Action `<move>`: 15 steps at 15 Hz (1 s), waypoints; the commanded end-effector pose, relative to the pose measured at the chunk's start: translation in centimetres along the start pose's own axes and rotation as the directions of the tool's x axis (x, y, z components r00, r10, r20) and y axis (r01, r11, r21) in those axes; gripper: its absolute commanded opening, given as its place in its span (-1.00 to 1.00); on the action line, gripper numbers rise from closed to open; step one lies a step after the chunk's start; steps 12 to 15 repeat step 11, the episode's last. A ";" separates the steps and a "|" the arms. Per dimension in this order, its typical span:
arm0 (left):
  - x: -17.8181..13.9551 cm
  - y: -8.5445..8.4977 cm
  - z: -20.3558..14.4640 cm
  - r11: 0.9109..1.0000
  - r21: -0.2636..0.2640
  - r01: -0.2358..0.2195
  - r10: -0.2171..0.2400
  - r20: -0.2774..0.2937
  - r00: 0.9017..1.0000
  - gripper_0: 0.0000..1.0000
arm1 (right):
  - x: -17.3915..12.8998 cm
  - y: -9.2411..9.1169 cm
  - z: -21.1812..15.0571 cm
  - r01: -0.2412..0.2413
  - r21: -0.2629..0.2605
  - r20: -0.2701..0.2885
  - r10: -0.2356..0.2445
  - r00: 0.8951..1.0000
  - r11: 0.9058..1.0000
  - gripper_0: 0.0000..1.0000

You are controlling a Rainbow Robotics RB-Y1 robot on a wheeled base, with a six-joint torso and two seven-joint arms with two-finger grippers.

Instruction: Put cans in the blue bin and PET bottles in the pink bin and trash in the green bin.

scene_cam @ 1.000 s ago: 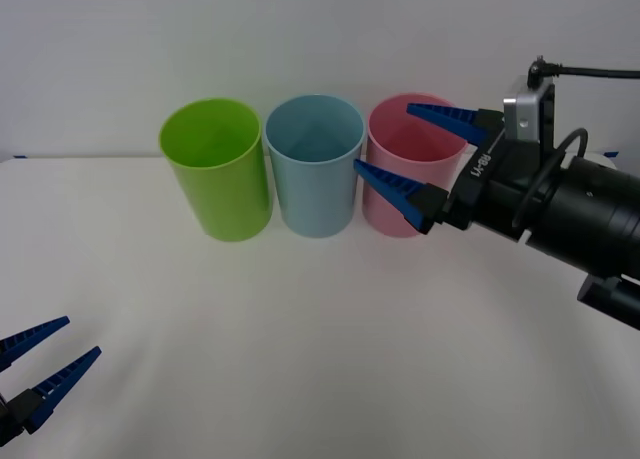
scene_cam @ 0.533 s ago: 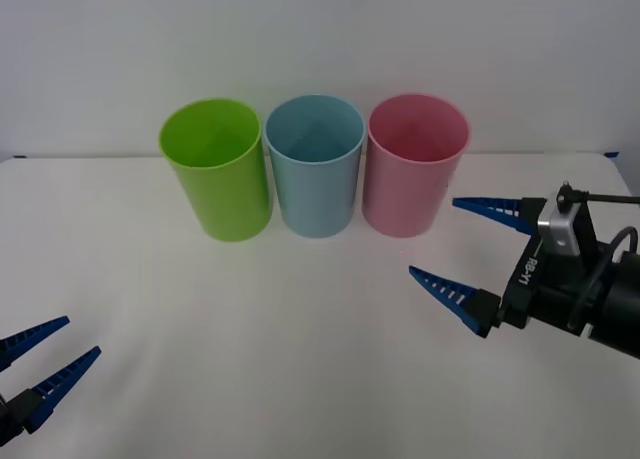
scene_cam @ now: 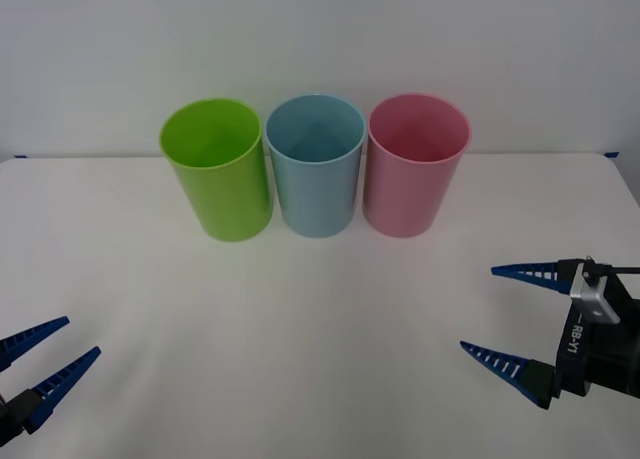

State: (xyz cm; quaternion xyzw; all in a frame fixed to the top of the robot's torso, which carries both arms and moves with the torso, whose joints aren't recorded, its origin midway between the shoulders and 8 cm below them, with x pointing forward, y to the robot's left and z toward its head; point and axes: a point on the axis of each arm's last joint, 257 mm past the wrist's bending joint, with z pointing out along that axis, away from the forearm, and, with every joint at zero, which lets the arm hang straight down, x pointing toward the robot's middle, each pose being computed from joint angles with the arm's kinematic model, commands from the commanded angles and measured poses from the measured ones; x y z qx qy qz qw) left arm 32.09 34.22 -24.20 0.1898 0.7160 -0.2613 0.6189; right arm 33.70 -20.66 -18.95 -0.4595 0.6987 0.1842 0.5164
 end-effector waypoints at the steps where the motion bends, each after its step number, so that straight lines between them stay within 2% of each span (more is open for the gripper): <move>1: 0.0 0.0 0.0 1.000 0.000 0.000 0.000 0.000 1.000 0.59 | 1.7 0.2 -0.6 -0.006 -0.011 -0.027 0.005 1.000 1.000 1.00; 6: 0.0 0.0 0.0 1.000 0.000 0.000 0.000 0.000 1.000 0.58 | 3.2 0.5 -1.4 -0.003 0.000 -0.057 0.003 0.998 1.000 1.00; 15: 0.0 0.0 0.0 1.000 0.000 0.000 0.000 0.000 1.000 0.59 | 3.2 0.5 -1.4 -0.003 0.000 -0.057 0.003 0.998 1.000 1.00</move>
